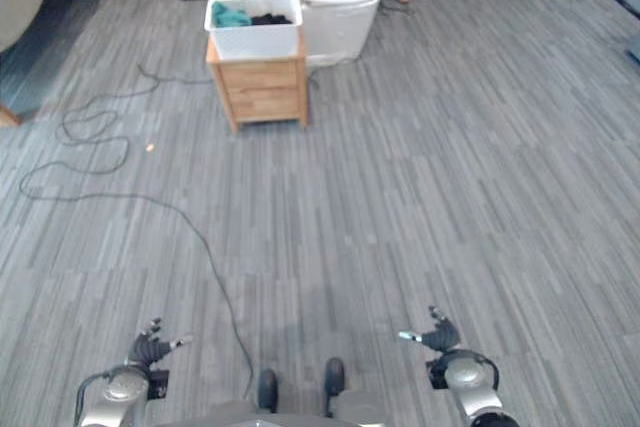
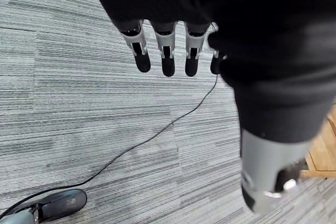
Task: Grab the laundry basket,head to the washer,open it,put in the laundry and shut it.
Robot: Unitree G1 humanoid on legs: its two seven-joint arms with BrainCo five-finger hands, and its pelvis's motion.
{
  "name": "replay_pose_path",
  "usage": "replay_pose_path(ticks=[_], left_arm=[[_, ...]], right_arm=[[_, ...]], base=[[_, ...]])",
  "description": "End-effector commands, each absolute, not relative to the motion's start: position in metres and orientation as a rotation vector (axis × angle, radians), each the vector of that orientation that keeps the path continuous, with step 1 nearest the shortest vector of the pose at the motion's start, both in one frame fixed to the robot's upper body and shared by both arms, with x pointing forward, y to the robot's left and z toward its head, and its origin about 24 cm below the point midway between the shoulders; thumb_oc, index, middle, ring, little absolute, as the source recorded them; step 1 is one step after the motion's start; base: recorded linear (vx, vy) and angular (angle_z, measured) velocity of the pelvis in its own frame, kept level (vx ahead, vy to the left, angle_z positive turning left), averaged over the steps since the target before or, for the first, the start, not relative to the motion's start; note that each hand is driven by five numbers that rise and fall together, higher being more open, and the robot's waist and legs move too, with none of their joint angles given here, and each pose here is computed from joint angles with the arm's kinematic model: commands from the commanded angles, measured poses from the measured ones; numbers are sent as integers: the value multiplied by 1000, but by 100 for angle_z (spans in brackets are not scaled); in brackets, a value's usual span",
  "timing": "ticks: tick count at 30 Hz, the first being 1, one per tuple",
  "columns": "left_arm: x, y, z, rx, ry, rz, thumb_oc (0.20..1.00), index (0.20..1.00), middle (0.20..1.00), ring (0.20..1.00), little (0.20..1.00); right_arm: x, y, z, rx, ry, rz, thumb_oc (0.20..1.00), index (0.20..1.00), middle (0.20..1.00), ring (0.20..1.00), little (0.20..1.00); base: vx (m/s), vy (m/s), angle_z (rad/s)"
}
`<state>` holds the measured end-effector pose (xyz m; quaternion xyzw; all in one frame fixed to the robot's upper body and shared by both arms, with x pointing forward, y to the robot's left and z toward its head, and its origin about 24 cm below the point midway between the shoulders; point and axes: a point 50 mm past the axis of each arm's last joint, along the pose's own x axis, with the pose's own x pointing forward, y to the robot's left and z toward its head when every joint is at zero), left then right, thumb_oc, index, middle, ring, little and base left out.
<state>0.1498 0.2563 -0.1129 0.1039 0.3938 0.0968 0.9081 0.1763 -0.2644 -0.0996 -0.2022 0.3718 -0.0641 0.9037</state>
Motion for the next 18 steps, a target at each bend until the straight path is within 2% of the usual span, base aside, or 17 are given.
replay_pose_path(ticks=[1,7,11,18], left_arm=[[161,281,-97,245,739,284,1000,1000,1000,1000,1000],[168,291,-87,274,710,303,1000,1000,1000,1000,1000],[171,285,-89,269,706,283,1000,1000,1000,1000,1000],[171,278,-96,273,736,260,1000,1000,1000,1000,1000]], right_arm=[[188,-258,-95,-408,727,-132,1000,1000,1000,1000,1000],[198,-244,-94,-408,701,-90,1000,1000,1000,1000,1000],[198,-242,-93,-410,693,-79,1000,1000,1000,1000,1000],[194,-246,-95,-451,710,-70,1000,1000,1000,1000,1000]], base=[[45,133,-20],[66,121,-16],[174,46,6],[213,-71,23]])
